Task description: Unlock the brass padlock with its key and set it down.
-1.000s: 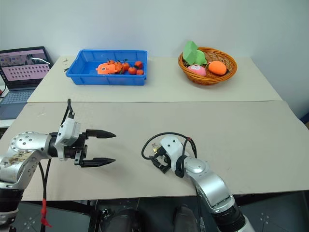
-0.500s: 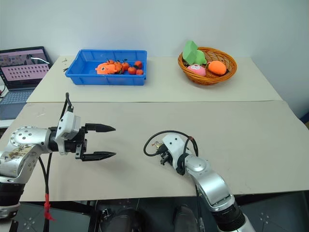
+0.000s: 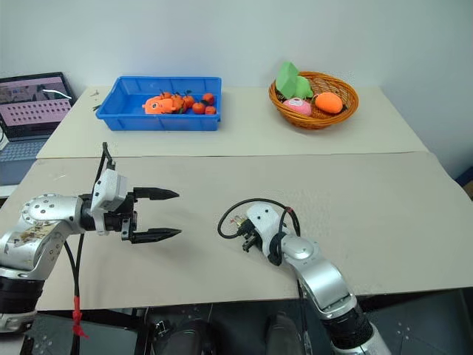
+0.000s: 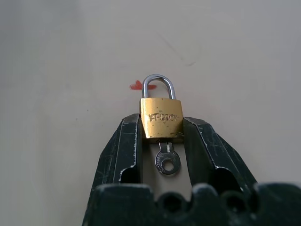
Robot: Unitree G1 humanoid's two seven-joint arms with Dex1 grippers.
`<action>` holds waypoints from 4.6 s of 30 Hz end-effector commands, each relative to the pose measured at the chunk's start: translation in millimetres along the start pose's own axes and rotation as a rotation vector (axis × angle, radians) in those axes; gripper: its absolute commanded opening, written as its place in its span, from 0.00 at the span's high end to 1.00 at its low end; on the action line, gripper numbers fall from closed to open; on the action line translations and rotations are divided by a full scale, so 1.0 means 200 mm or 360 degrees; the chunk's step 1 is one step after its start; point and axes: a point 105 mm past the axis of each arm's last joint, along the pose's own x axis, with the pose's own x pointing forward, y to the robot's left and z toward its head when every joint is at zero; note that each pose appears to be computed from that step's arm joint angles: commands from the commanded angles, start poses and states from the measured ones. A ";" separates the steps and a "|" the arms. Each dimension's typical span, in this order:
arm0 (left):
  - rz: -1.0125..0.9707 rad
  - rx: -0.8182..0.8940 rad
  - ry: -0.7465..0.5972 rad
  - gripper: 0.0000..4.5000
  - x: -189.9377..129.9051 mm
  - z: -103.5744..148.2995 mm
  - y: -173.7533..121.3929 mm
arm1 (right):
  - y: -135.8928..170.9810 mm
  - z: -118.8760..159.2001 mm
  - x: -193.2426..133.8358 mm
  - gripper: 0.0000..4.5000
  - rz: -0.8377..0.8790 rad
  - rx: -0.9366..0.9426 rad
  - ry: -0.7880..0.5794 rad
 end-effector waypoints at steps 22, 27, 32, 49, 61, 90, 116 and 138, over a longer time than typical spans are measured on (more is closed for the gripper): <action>0.0148 0.0016 -0.0020 0.00 -0.08 0.07 0.08 | 0.37 0.11 0.51 0.80 0.0992 -0.1004 -0.0096; 0.0146 0.0019 -0.0023 0.00 -0.07 0.07 0.09 | 0.36 0.12 0.51 0.53 0.0989 -0.0932 -0.0131; 0.0132 0.0027 -0.0028 0.00 -0.06 0.06 0.09 | 0.33 0.20 0.43 0.31 0.1028 -0.0782 -0.0231; -0.0012 0.0131 0.0174 0.00 0.04 -0.27 0.14 | -0.14 0.28 -0.01 0.31 0.0367 -0.0147 -0.0419; -0.0251 0.0194 0.0311 0.00 0.15 -0.45 0.19 | -0.31 0.24 -0.17 0.31 -0.0181 0.0107 -0.0471; -0.0283 0.0144 0.0322 0.82 0.15 -0.47 0.21 | -0.38 0.25 -0.18 0.30 -0.0278 0.0028 -0.0432; -0.0273 0.0239 -0.0027 0.82 0.21 0.16 0.17 | -0.03 0.33 -0.18 0.30 -0.0577 -0.2103 -0.0673; -0.0356 0.0261 -0.0033 0.82 0.26 0.16 0.15 | 0.10 0.30 -0.13 0.30 -0.0352 -0.2542 -0.0933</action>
